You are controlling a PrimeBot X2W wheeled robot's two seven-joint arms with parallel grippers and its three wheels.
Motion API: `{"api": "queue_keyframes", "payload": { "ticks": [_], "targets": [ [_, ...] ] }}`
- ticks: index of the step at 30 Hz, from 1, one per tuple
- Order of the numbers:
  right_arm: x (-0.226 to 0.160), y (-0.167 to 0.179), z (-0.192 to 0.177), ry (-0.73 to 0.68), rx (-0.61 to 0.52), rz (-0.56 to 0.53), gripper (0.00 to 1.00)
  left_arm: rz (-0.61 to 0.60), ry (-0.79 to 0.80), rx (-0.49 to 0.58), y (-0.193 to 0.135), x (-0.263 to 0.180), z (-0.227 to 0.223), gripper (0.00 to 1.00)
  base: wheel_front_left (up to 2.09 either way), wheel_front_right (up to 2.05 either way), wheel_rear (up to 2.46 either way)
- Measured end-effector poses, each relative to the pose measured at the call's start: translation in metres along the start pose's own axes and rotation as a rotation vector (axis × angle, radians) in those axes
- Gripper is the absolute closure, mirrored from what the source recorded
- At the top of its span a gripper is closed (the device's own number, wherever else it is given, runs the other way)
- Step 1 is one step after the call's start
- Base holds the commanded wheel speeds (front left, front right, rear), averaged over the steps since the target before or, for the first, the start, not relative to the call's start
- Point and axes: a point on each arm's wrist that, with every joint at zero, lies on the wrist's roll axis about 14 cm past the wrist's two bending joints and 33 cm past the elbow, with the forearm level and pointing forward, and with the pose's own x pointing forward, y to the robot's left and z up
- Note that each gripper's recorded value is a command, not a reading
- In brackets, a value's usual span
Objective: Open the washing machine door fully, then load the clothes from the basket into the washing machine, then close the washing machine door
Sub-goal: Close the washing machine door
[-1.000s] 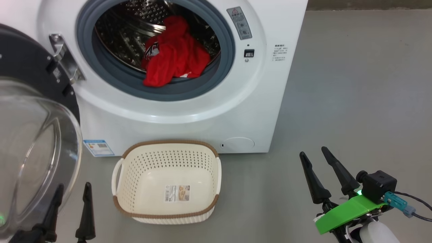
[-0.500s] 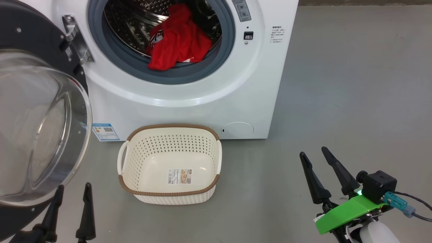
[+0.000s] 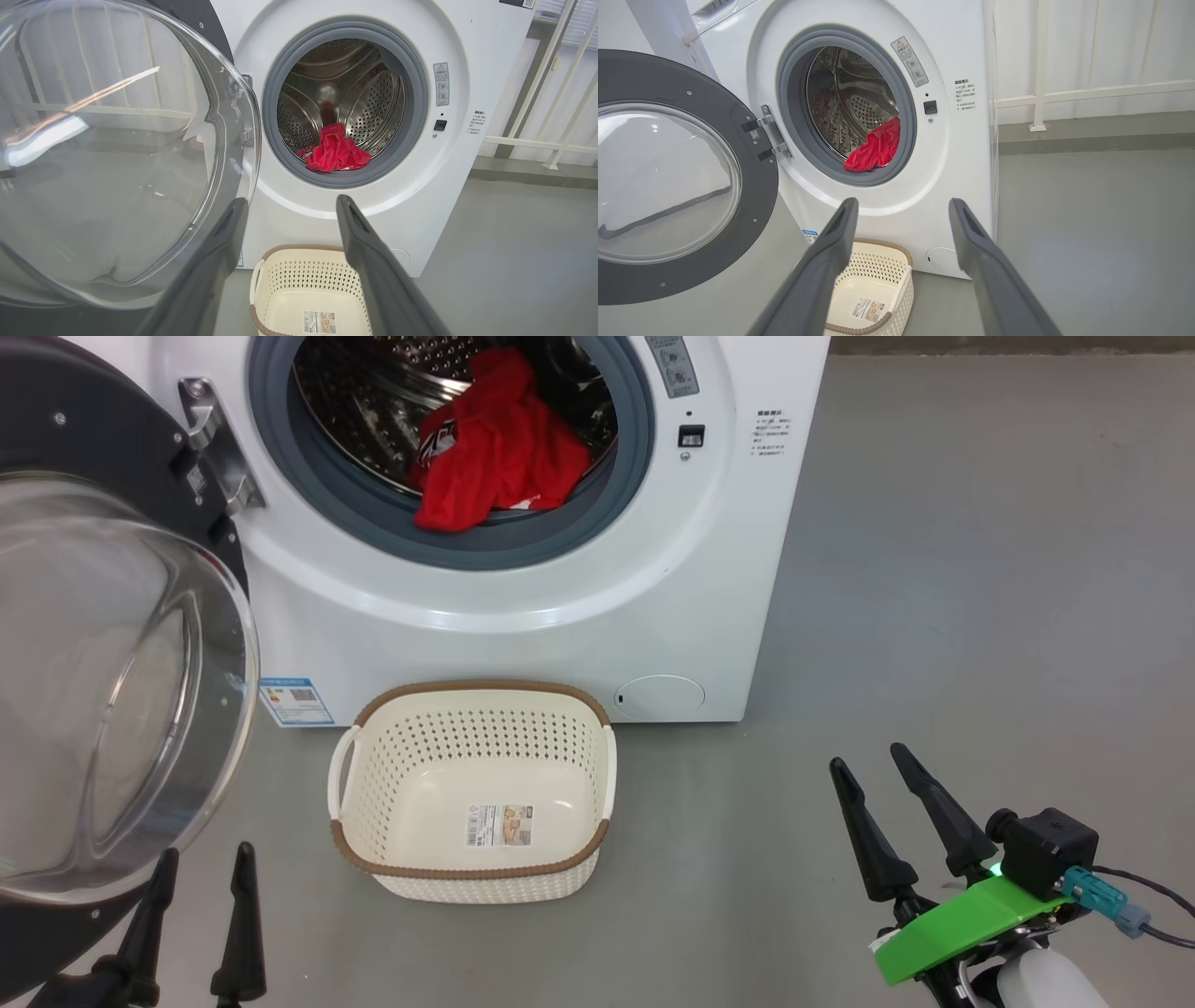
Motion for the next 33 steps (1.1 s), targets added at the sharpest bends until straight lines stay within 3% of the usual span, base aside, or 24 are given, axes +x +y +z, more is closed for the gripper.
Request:
{"api": "queue_keyframes", "payload": {
  "ticks": [17, 33],
  "targets": [
    [0.001, 0.005, 0.002, -0.003, -0.01, 0.02, 0.0, 0.011, -0.005, 0.001, 0.003, -0.005, 0.002, 0.0, 0.0, 0.0, 0.0],
    [0.022, 0.042, -0.011, 0.028, 0.006, 0.135, 0.0, 0.161, -0.03, 0.022, 0.042, -0.034, 0.011, 0.0, 0.0, 0.0, 0.0]
  ]
}}
